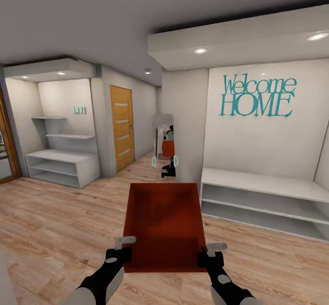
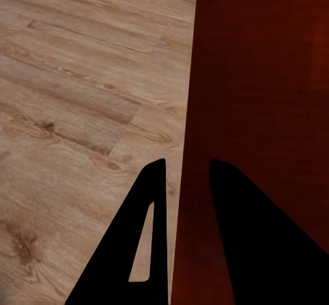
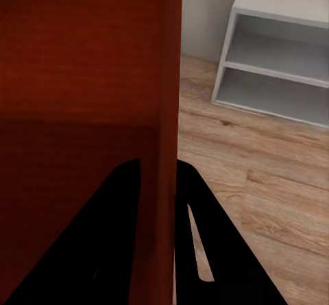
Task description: Move the two storage containers from the living room to the garage. In the garage, place one container on the floor and stack the other container on top of it (either order is fine).
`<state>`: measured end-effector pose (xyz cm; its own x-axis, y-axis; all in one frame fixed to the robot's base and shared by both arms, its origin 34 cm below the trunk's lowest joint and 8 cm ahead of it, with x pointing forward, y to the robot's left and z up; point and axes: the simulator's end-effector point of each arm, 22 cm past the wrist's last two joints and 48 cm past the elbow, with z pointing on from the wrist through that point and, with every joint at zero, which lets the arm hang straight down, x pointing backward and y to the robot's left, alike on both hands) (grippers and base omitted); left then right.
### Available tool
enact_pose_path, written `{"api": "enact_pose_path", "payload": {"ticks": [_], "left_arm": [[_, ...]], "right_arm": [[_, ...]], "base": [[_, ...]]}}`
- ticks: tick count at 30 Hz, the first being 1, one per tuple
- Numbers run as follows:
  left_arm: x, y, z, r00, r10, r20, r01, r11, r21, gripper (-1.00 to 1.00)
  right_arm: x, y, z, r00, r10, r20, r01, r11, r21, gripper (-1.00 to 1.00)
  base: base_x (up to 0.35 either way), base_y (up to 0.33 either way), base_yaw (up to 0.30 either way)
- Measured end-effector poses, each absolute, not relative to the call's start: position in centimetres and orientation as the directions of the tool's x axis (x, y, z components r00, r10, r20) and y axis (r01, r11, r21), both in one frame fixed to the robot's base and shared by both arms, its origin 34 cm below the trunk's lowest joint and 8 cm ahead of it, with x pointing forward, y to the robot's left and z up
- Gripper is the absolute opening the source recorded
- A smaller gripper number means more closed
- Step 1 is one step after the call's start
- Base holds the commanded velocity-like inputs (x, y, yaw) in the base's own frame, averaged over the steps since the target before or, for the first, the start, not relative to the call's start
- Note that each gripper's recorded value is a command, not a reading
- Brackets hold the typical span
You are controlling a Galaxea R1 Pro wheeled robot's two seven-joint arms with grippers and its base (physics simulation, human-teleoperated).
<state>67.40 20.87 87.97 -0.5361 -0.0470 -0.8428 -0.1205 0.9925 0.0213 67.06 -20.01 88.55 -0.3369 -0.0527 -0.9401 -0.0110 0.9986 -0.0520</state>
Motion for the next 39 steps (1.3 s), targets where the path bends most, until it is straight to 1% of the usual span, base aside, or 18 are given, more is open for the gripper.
{"api": "enact_pose_path", "payload": {"ticks": [14, 19, 32, 39], "left_arm": [[67.4, 20.89, 87.98, -0.535, -0.048, -0.843, -0.121, 0.992, 0.02, -1.0], [67.41, 20.89, 88.0, -0.535, -0.048, -0.844, -0.122, 0.992, 0.02, -1.0], [67.42, 20.89, 88.02, -0.534, -0.048, -0.844, -0.122, 0.992, 0.02, -1.0], [67.42, 20.76, 88.04, -0.534, -0.048, -0.844, -0.121, 0.992, 0.02, -1.0]], "right_arm": [[67.08, -20.0, 88.58, -0.336, -0.054, -0.94, -0.011, 0.999, -0.053, -1.0], [67.08, -19.99, 88.58, -0.336, -0.053, -0.94, -0.011, 0.999, -0.052, -1.0], [67.1, -19.99, 88.6, -0.336, -0.053, -0.941, -0.011, 0.999, -0.052, -1.0], [67.09, -20.12, 88.57, -0.335, -0.051, -0.941, -0.012, 0.999, -0.05, -1.0]], "base": [[0.322, 0.0, 0.007], [0.322, 0.0, 0.203], [0.322, 0.0, 0.268], [0.322, 0.0, 0.081]]}}
